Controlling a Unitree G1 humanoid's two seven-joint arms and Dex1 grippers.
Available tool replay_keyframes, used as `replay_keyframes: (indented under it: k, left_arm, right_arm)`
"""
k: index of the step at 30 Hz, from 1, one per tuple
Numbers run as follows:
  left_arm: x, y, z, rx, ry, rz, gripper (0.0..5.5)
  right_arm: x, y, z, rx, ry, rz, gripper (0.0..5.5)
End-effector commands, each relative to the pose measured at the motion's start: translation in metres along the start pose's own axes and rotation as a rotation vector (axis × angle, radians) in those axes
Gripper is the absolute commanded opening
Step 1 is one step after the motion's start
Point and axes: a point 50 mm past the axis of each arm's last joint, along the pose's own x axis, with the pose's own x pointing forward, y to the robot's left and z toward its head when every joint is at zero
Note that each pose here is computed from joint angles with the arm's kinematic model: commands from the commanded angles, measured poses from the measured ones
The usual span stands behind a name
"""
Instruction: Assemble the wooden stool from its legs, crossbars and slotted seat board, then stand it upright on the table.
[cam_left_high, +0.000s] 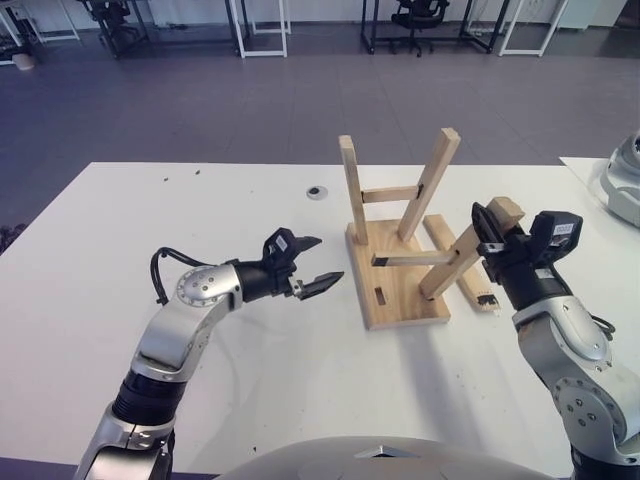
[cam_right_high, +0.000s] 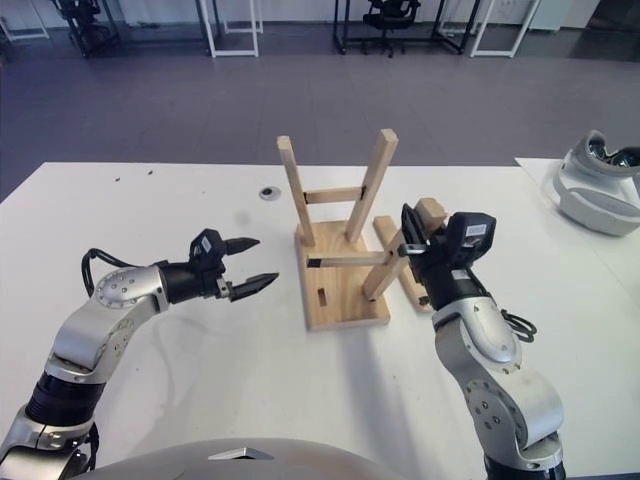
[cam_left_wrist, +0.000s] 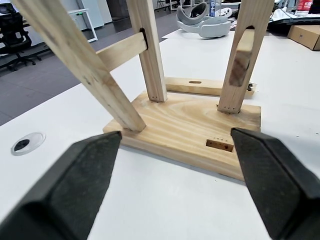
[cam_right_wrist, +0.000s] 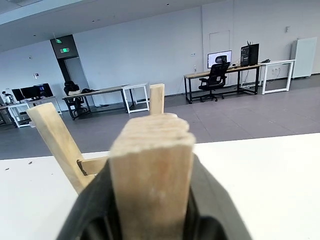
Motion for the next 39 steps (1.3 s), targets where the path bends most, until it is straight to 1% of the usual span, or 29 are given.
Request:
replay_keyframes:
  k: [1,2,4,6,7,8,9,10,11,13,15,16,18,23,25,30,33,34,35,36,37,38,39]
  left_arm:
    - [-0.002,0.006,0.004,0.024,-0.012,0.036,4.04]
    - [-0.002,0.006,0.005,0.026,-0.015,0.035,4.04]
    - [-0.003,0.008,0.006,0.030,-0.020,0.037,4.04]
    - [-0.003,0.009,0.007,0.032,-0.027,0.043,4.04]
    - [-0.003,0.010,0.007,0.033,-0.031,0.045,4.04]
    - [-0.003,0.010,0.008,0.033,-0.034,0.047,4.04]
    - [-0.003,0.012,0.008,0.032,-0.040,0.056,4.04]
    - [-0.002,0.015,0.010,0.031,-0.052,0.075,4.04]
    - [-0.002,0.018,0.011,0.030,-0.065,0.098,4.04]
    - [-0.001,0.026,0.015,0.026,-0.086,0.153,4.04]
    - [0.000,0.030,0.015,0.021,-0.090,0.181,4.04]
    - [0.001,0.030,0.014,0.020,-0.089,0.183,4.04]
    - [0.002,0.030,0.014,0.020,-0.087,0.180,4.04]
    - [0.005,0.027,0.013,0.019,-0.077,0.166,4.04]
    - [0.006,0.025,0.012,0.019,-0.072,0.160,4.04]
    - [0.005,0.027,0.017,0.013,-0.100,0.171,4.04]
    - [0.004,0.035,0.035,0.005,-0.182,0.181,4.04]
    - [0.004,0.038,0.043,0.004,-0.216,0.181,4.04]
    - [0.004,0.042,0.055,-0.001,-0.266,0.176,4.04]
    - [0.005,0.045,0.069,-0.012,-0.329,0.171,4.04]
    - [0.007,0.049,0.085,-0.038,-0.404,0.161,4.04]
    - [0.009,0.052,0.101,-0.083,-0.489,0.144,4.04]
    - [0.010,0.053,0.113,-0.127,-0.553,0.127,4.04]
  right_arm:
    - [0.010,0.009,0.042,-0.013,-0.180,0.148,1.98]
    - [0.011,0.011,0.053,-0.015,-0.220,0.181,2.16]
    - [0.012,0.011,0.086,0.008,-0.345,0.245,2.52]
    - [0.015,0.002,0.116,0.039,-0.447,0.248,2.99]
    - [0.020,-0.008,0.124,0.052,-0.455,0.213,3.21]
    - [0.029,-0.025,0.117,0.028,-0.372,0.134,3.31]
    - [0.039,-0.042,0.094,-0.014,-0.217,0.068,3.53]
    - [0.043,-0.059,0.053,-0.030,-0.001,0.014,3.58]
    - [0.040,-0.070,0.018,-0.053,0.158,-0.017,3.58]
    - [0.026,-0.073,-0.033,-0.033,0.352,0.016,3.58]
    - [0.014,-0.074,-0.070,-0.017,0.480,0.048,3.58]
    - [0.009,-0.077,-0.083,-0.027,0.526,0.045,3.58]
    - [0.005,-0.084,-0.097,-0.066,0.584,0.020,3.58]
    - [-0.001,-0.094,-0.122,-0.173,0.704,0.007,3.58]
    - [0.000,-0.093,-0.124,-0.175,0.708,0.023,3.58]
    - [0.009,-0.094,-0.116,-0.165,0.653,0.026,2.75]
    - [0.014,-0.099,-0.112,-0.173,0.627,0.014,2.06]
    - [0.016,-0.102,-0.108,-0.187,0.602,-0.002,2.06]
    - [0.023,-0.108,-0.096,-0.211,0.520,-0.034,2.06]
    - [0.031,-0.117,-0.075,-0.251,0.411,-0.075,2.06]
    - [0.039,-0.124,-0.048,-0.302,0.283,-0.107,2.06]
    - [0.047,-0.123,-0.016,-0.385,0.147,-0.086,2.06]
    - [0.053,-0.116,0.008,-0.459,0.047,-0.039,2.06]
